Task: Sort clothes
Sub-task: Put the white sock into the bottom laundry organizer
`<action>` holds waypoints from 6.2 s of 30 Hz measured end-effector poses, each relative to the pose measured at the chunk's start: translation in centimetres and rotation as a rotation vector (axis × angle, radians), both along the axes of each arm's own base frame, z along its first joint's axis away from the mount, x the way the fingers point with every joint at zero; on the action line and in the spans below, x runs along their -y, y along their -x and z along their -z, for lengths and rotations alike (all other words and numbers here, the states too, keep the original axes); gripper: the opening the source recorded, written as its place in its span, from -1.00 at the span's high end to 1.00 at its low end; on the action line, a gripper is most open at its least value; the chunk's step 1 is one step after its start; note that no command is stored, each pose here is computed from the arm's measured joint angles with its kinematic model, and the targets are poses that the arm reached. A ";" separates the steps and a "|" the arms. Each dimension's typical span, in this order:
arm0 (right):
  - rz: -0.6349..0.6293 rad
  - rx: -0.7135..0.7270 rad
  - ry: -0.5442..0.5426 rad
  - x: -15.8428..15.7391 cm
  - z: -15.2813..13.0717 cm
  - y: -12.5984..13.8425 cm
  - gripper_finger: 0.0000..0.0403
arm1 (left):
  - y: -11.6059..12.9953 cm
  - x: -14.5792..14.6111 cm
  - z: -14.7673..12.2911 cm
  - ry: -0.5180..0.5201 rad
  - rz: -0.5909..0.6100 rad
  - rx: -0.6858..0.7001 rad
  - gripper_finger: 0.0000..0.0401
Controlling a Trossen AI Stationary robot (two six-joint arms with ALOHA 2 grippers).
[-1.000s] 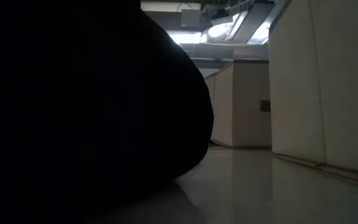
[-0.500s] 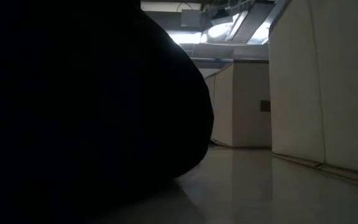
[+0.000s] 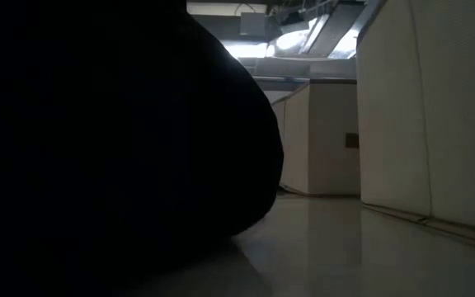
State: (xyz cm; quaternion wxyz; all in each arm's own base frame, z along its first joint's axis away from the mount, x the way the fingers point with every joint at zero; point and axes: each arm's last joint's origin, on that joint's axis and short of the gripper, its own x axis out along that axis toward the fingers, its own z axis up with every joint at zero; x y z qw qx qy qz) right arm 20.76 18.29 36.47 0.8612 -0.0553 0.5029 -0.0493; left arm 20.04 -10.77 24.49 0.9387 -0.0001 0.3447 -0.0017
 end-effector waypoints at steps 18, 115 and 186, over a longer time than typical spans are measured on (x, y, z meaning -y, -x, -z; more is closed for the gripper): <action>-0.475 0.527 0.238 -0.4 3.5 -16.8 -0.38 | 6.3 6.1 2.6 0.342 -0.006 -0.157 0.21; -0.434 0.685 0.584 -1.2 2.0 -17.8 0.96 | 5.4 5.1 0.0 0.130 -0.081 0.303 0.28; 0.172 -0.330 -0.324 2.6 12.3 7.2 -0.31 | 4.8 4.4 0.2 0.125 -0.137 0.295 0.27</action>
